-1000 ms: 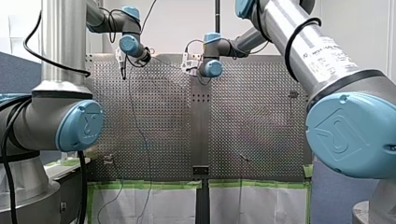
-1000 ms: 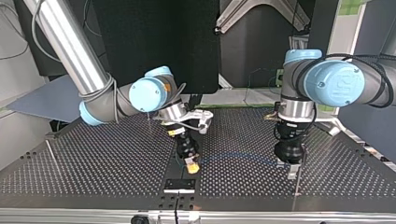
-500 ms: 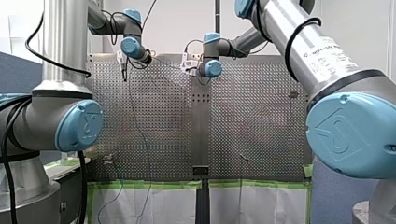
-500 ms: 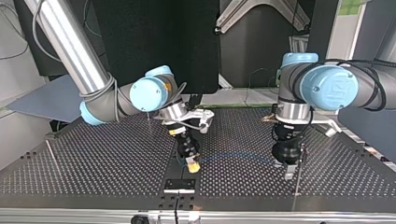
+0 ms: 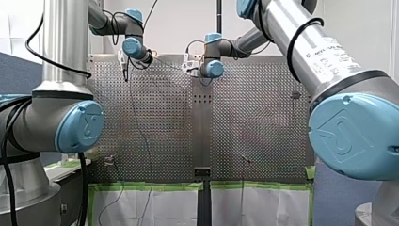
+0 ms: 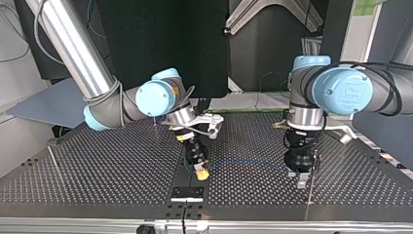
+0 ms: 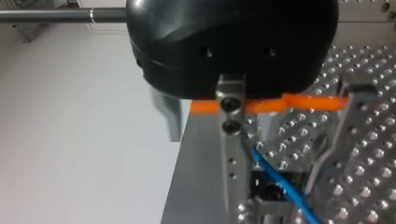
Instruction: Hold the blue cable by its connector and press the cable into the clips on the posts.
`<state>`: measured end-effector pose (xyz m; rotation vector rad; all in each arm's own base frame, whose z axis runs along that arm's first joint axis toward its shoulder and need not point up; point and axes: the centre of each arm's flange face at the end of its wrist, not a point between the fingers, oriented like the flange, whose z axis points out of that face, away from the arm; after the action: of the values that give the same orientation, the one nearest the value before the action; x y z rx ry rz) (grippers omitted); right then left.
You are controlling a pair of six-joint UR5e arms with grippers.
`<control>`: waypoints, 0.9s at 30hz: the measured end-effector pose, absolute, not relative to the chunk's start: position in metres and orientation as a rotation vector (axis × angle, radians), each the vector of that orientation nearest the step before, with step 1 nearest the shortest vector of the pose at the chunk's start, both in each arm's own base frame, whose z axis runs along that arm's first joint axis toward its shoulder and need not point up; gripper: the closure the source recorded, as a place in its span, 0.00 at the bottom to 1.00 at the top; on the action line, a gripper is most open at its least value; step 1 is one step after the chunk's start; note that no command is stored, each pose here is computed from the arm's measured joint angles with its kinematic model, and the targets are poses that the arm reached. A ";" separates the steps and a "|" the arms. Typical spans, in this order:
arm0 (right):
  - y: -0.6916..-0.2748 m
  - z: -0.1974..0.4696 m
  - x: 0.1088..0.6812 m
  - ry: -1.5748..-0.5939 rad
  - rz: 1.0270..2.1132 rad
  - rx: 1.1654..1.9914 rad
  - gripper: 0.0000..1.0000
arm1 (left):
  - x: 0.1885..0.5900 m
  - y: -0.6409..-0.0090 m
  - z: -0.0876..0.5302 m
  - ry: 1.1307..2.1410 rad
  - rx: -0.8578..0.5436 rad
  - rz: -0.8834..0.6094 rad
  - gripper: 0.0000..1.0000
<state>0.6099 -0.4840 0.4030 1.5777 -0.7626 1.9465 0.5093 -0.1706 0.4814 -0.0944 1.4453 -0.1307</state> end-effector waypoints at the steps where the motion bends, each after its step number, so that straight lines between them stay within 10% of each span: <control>1: -0.484 0.403 0.610 -0.763 1.946 1.578 1.00 | 0.509 -0.170 0.481 1.444 -0.099 -0.125 1.00; 27: -0.482 0.359 0.597 -0.847 1.825 1.603 1.00 | 0.497 -0.206 0.434 1.456 -0.053 -0.068 1.00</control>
<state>0.5972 -0.4819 0.3587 1.6025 -0.8467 1.8252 0.4973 -0.2059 0.4338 -0.0532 1.4556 -0.0684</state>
